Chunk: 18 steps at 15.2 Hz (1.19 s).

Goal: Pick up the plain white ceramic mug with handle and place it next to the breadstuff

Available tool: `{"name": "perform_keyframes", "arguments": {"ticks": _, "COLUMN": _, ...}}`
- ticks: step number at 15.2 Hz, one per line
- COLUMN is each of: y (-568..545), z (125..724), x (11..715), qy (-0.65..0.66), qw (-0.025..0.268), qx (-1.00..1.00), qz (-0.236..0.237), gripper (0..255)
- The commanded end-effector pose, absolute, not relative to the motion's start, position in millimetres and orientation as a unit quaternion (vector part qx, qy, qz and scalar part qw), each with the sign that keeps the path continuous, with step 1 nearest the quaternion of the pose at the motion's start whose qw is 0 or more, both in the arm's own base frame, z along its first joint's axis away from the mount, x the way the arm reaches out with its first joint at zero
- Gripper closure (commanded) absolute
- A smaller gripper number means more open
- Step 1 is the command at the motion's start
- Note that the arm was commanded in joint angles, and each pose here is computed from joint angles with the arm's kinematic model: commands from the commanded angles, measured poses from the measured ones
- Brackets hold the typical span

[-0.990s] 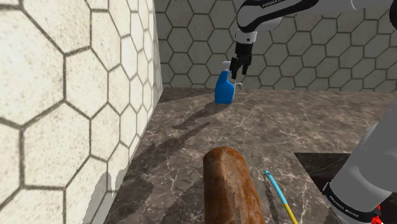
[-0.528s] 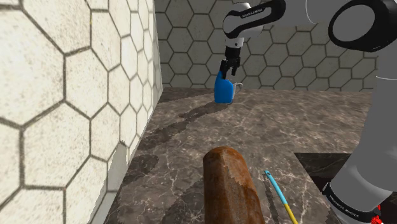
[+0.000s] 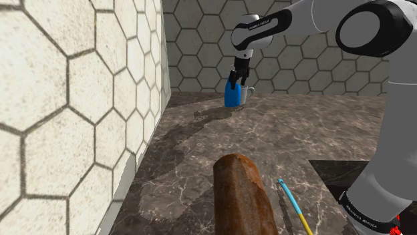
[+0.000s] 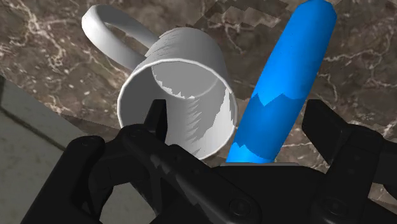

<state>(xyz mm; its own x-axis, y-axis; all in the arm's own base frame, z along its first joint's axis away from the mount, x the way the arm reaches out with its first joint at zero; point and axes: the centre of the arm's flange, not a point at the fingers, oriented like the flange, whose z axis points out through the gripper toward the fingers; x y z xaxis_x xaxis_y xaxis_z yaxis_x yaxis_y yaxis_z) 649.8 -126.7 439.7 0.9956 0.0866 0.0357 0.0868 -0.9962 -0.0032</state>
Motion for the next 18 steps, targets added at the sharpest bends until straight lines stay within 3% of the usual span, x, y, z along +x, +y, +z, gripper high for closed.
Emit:
{"name": "perform_keyframes", "arguments": {"ticks": 1, "y": -127.1, "z": 434.9, "x": 650.2, "qy": -0.043, "qw": 0.002, "qx": -0.999, "qz": -0.018, "gripper": 0}}
{"name": "perform_keyframes", "arguments": {"ticks": 8, "y": -127.1, "z": 434.9, "x": 650.2, "qy": -0.043, "qw": 0.002, "qx": -0.999, "qz": -0.018, "gripper": 0}}
{"name": "perform_keyframes", "arguments": {"ticks": 9, "y": -127.1, "z": 434.9, "x": 650.2, "qy": -0.043, "qw": 0.002, "qx": -0.999, "qz": -0.018, "gripper": 255}}
{"name": "perform_keyframes", "arguments": {"ticks": 18, "y": -127.1, "z": 434.9, "x": 650.2, "qy": -0.043, "qw": 0.002, "qx": -0.999, "qz": -0.018, "gripper": 255}}
